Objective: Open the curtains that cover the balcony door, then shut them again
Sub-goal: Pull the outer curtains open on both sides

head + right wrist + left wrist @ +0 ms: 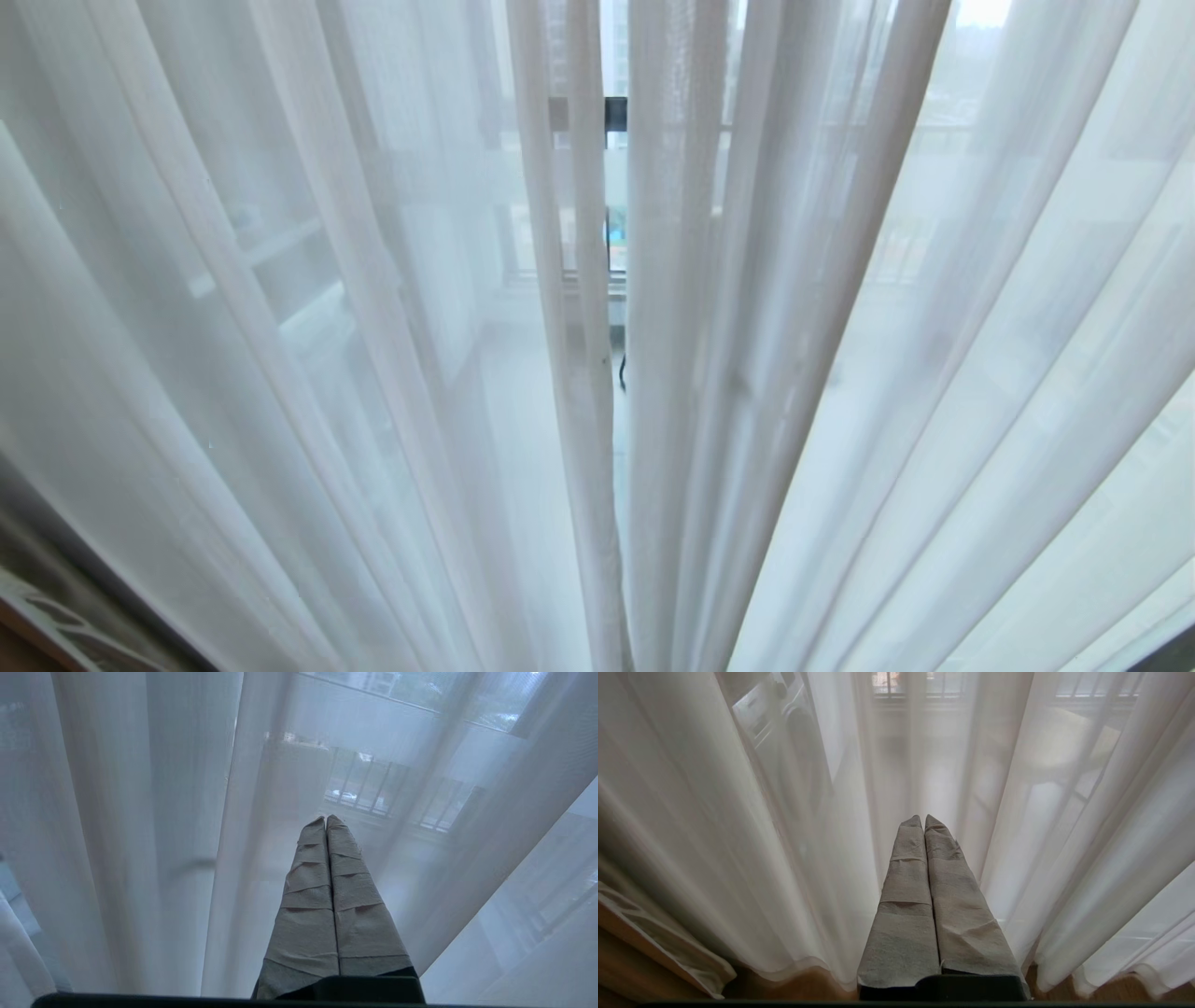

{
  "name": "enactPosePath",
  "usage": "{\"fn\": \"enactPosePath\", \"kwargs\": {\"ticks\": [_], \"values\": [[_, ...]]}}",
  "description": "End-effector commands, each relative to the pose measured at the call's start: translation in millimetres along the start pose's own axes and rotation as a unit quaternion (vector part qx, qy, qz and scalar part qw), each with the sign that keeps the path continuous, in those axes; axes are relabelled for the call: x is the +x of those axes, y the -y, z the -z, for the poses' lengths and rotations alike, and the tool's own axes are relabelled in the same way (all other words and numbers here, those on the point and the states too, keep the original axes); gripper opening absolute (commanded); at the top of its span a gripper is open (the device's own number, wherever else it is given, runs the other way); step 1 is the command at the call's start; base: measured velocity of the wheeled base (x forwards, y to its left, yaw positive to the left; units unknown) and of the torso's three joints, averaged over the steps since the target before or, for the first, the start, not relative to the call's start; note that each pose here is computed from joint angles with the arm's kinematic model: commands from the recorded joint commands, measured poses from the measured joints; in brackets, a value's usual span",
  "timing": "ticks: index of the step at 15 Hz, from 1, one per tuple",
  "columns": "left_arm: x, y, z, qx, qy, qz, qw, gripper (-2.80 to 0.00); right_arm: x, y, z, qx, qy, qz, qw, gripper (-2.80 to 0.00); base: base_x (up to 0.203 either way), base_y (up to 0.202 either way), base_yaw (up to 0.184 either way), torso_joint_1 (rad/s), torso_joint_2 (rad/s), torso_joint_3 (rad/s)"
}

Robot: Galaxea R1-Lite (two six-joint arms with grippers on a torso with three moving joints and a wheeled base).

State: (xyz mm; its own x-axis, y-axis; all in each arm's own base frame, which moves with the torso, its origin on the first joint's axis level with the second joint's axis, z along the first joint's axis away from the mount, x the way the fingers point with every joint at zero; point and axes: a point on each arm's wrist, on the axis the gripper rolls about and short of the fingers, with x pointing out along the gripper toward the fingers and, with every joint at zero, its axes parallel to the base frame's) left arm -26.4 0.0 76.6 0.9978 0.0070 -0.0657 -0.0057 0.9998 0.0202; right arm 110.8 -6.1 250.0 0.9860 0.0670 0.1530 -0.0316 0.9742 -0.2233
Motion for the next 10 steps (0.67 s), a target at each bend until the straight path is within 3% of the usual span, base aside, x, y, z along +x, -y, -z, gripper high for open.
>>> {"fn": "enactPosePath", "kwargs": {"ticks": [1, 5, 10], "values": [[0, 0.0, 0, 0.001, 0.0, 0.0, 1.0, -2.8, -18, -5, 10, 0.0, 0.0, -0.001, 1.0, -2.8, 0.0, 0.0, 0.0, 0.0, 0.0, 0.0], [0, 0.0, 0, 0.001, 0.0, 0.0, 1.0, -2.8, -61, -22, 59, 0.007, -0.037, -0.012, 0.999, -2.8, 0.0, 0.0, 0.0, 0.0, 0.0, 0.0], [0, 0.0, 0, 0.0, 0.0, 0.0, 1.0, -2.8, -119, -39, 97, 0.01, -0.016, -0.036, 0.999, -2.8, 0.0, 0.0, 0.0, 0.0, 0.0, 0.0]]}}
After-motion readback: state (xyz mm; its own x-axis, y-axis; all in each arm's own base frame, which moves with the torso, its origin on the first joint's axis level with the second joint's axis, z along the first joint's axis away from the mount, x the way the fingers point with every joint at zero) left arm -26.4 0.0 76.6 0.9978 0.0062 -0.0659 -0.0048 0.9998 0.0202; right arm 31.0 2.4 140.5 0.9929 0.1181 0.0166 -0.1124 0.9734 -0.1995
